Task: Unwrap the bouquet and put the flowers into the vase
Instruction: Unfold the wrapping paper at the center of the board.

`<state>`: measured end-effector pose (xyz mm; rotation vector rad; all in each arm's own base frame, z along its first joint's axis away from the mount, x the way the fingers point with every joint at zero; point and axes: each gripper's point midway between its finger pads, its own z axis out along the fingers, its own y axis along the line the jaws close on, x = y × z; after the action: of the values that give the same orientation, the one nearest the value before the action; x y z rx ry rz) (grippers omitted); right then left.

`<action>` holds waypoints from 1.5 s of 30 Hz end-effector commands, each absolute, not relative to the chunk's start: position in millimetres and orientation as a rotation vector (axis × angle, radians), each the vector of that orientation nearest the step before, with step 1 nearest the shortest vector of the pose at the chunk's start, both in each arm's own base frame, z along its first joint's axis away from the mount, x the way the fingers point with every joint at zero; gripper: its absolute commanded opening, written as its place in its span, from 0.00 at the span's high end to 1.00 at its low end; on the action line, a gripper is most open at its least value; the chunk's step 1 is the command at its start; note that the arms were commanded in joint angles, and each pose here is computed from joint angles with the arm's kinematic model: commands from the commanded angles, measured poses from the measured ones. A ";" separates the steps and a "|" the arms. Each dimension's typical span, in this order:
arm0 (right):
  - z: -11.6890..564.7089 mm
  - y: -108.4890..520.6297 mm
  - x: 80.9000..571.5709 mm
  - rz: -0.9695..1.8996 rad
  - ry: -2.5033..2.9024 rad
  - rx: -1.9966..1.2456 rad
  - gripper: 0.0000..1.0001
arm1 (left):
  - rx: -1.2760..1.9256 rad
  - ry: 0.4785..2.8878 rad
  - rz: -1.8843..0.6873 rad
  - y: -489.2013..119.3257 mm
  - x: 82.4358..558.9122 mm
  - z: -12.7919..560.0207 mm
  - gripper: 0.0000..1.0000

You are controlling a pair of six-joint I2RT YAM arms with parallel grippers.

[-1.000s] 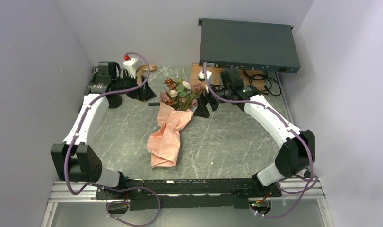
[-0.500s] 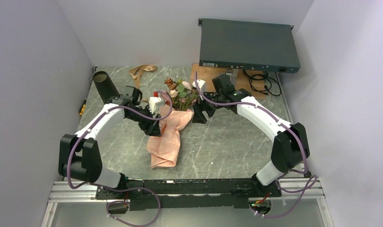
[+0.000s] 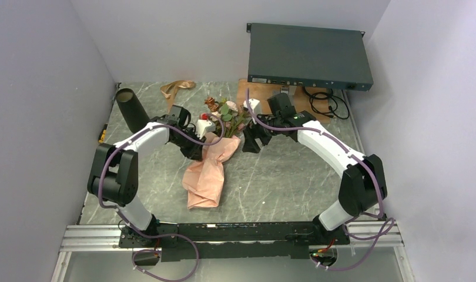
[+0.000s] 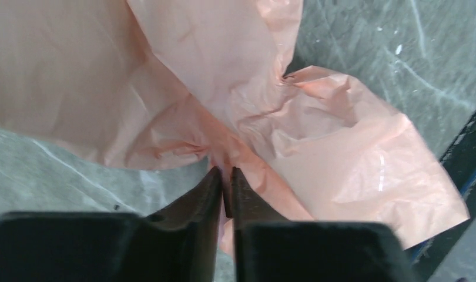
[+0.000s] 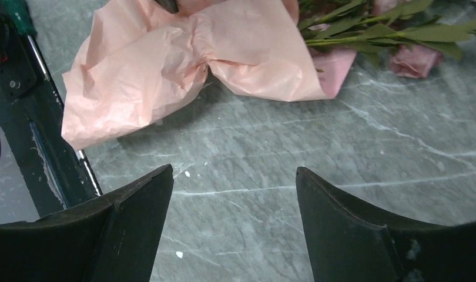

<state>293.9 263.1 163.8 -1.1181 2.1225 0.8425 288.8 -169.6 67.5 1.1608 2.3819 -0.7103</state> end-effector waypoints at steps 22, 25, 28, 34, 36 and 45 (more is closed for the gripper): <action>254.2 248.6 296.8 0.858 1.783 -1.072 0.20 | 1.080 1.974 -1.195 -244.5 303.6 254.5 1.00; 261.1 255.7 294.2 0.897 1.714 -1.102 0.20 | 1.060 1.948 -1.252 -251.7 303.7 264.8 1.00; 267.0 265.6 293.8 0.936 1.667 -1.112 0.20 | 1.026 1.939 -1.279 -257.6 307.2 269.6 1.00; 268.6 288.8 297.9 0.992 1.697 -1.061 0.10 | 0.983 1.942 -1.277 -275.9 316.4 269.6 1.00; 267.5 295.3 297.8 1.020 1.729 -1.024 0.06 | 0.954 1.971 -1.255 -283.5 319.9 265.5 1.00; 264.0 312.1 292.2 1.027 1.752 -0.999 0.03 | 0.951 1.980 -1.196 -314.5 329.9 253.3 1.00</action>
<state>284.3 303.7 243.6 -1.0287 1.8223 1.0488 315.6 -298.1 246.4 0.9534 2.0338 -1.2405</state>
